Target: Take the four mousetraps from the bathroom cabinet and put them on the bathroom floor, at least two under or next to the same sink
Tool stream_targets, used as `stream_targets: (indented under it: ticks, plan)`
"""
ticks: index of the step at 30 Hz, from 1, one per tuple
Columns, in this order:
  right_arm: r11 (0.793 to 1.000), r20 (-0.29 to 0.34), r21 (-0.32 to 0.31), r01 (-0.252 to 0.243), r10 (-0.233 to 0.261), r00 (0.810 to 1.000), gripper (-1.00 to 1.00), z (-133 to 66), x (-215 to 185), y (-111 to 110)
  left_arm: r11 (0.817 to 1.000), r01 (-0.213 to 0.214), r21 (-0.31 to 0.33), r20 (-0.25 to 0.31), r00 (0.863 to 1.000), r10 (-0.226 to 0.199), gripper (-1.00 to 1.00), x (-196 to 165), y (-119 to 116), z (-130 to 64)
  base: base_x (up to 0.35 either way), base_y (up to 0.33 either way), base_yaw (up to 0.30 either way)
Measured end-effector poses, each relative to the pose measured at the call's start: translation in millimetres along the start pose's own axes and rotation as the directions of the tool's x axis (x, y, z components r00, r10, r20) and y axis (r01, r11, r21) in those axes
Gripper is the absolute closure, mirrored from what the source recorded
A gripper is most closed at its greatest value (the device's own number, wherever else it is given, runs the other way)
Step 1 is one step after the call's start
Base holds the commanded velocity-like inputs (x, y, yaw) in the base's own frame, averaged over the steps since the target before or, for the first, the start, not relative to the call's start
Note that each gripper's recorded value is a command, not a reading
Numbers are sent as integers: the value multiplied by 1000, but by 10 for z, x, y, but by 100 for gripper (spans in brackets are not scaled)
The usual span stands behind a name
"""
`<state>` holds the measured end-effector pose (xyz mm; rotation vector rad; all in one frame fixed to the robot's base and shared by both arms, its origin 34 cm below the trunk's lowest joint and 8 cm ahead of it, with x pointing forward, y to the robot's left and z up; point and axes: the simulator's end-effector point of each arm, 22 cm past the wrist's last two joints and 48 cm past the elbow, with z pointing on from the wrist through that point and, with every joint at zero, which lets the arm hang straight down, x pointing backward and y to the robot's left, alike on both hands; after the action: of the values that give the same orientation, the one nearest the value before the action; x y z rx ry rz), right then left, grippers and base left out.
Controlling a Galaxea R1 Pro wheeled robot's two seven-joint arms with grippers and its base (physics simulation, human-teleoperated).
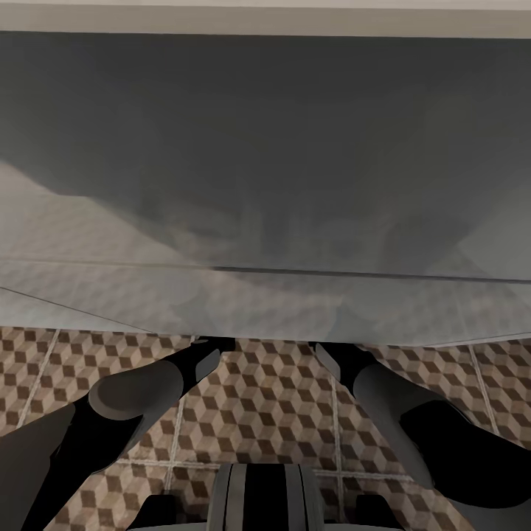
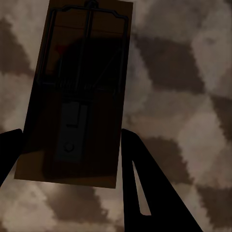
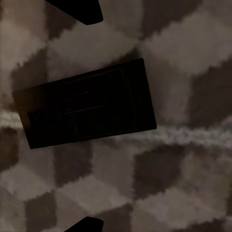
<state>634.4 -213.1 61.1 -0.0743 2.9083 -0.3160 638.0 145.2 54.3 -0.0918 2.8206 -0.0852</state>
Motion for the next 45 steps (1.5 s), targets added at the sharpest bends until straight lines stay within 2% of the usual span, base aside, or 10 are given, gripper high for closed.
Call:
stream_targets:
  ticks: [23,24,45]
  plan:
    - [1000,1,-5,-1,1,1000,-100,-9,-5,34,1000,0,0,0,1000,0,100,0,0,0,0,0,0]
    - [1000,2,-5,-1,1,1000,-100,-9,-6,34,1000,0,0,0,1000,0,-100,0,0,0,0,0,0]
    - [1000,14,-5,-5,5,1000,-100,-10,-33,35,1000,-3,-1,0,1000,3,-100,0,3,0,0,0,0]
